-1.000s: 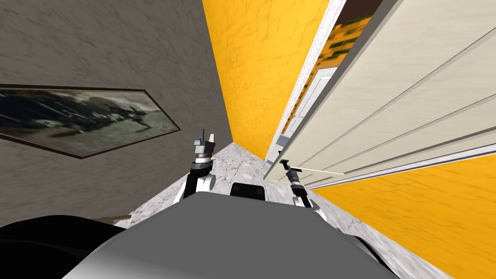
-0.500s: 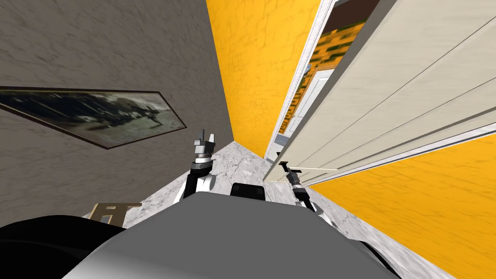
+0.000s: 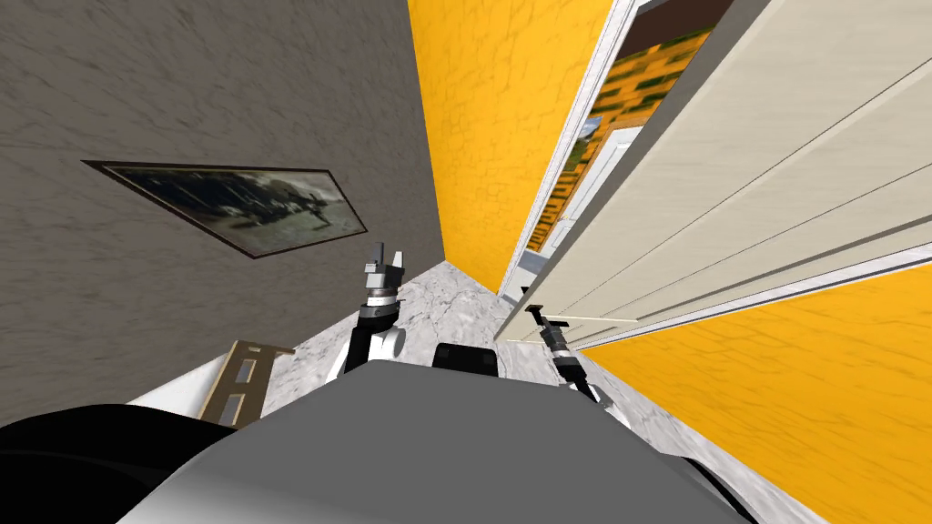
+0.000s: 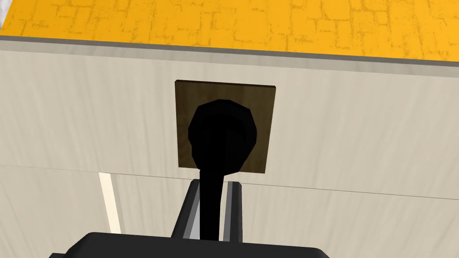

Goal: Pull the door open

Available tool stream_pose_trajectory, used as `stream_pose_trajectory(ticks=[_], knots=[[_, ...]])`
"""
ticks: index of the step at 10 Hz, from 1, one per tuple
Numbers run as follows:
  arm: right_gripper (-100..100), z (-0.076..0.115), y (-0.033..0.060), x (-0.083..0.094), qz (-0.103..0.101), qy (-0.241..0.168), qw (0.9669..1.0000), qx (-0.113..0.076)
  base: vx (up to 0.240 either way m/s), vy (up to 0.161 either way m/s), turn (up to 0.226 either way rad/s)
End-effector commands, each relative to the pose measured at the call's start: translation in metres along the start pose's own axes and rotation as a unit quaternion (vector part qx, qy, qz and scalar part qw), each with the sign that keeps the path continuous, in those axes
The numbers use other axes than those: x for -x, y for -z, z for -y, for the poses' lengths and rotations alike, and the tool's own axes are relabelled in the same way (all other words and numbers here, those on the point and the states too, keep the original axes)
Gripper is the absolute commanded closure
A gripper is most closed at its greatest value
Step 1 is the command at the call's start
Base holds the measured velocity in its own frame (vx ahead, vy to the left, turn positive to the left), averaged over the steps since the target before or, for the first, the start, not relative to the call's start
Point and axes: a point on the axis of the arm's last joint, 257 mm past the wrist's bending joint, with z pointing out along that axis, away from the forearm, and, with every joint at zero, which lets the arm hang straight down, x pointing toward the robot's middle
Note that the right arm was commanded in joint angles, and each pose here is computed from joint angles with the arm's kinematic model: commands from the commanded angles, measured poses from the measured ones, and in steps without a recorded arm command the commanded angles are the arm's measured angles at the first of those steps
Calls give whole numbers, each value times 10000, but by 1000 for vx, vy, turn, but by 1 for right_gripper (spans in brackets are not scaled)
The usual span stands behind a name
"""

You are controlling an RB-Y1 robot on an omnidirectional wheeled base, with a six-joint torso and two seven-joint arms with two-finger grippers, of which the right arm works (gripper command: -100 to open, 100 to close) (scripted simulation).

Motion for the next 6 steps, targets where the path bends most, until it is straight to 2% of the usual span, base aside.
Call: stream_pose_trajectory(ticks=[1, 2, 5, 6], knots=[[100, 25, 118, 13, -33, -17, 10000, -18, -234, -121, 311], [100, 22, 161, 36, -36, -17, 10000, -15, -241, -96, 257], [100, 13, 280, 99, -45, -14, 10000, -6, -220, -80, 175], [100, 13, 280, 99, -45, -14, 10000, -6, -119, -58, 63]])
